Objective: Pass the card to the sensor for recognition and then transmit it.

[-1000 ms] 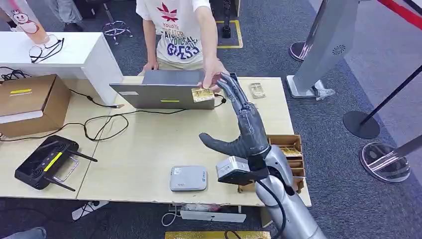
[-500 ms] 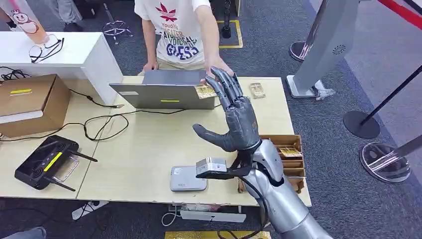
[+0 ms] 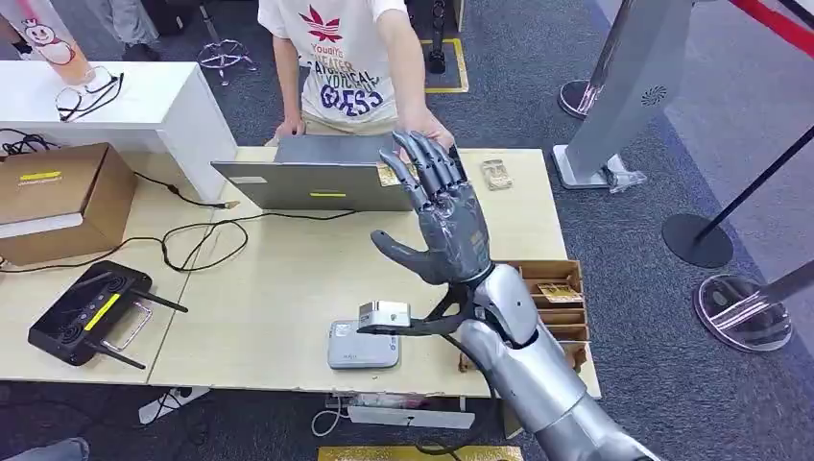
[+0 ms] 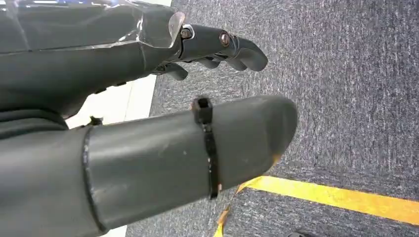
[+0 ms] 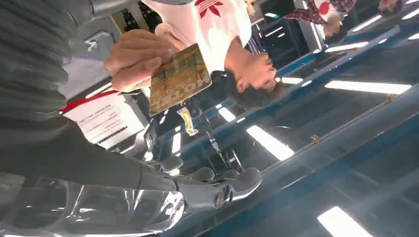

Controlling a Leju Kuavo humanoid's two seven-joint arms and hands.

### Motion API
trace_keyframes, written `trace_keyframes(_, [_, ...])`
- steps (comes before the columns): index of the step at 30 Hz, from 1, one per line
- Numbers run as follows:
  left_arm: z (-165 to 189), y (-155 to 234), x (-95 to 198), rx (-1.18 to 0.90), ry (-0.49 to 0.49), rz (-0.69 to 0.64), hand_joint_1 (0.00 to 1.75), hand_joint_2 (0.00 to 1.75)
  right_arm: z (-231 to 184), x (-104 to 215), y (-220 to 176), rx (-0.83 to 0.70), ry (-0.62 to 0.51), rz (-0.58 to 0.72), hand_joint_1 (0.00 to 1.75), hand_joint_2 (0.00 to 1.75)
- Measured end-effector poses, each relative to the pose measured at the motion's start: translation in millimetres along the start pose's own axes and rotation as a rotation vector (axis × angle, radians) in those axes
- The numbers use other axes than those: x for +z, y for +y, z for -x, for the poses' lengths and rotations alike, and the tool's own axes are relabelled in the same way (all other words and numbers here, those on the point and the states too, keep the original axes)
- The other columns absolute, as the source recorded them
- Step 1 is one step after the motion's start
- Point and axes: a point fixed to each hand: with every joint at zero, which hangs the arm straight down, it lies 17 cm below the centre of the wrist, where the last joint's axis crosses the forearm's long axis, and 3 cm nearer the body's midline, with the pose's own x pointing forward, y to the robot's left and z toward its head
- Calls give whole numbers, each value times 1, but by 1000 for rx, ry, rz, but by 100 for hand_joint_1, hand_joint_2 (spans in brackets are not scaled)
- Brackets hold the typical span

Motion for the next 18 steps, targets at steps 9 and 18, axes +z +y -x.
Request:
trace_keyframes(9, [-1,0,0,0,-7,-1,0,0,9,-1,4,18,16,-9,131,175])
trace_keyframes(18, [-1,0,0,0,-9,-1,0,0,13,-1,7,23,19,-19,150,175])
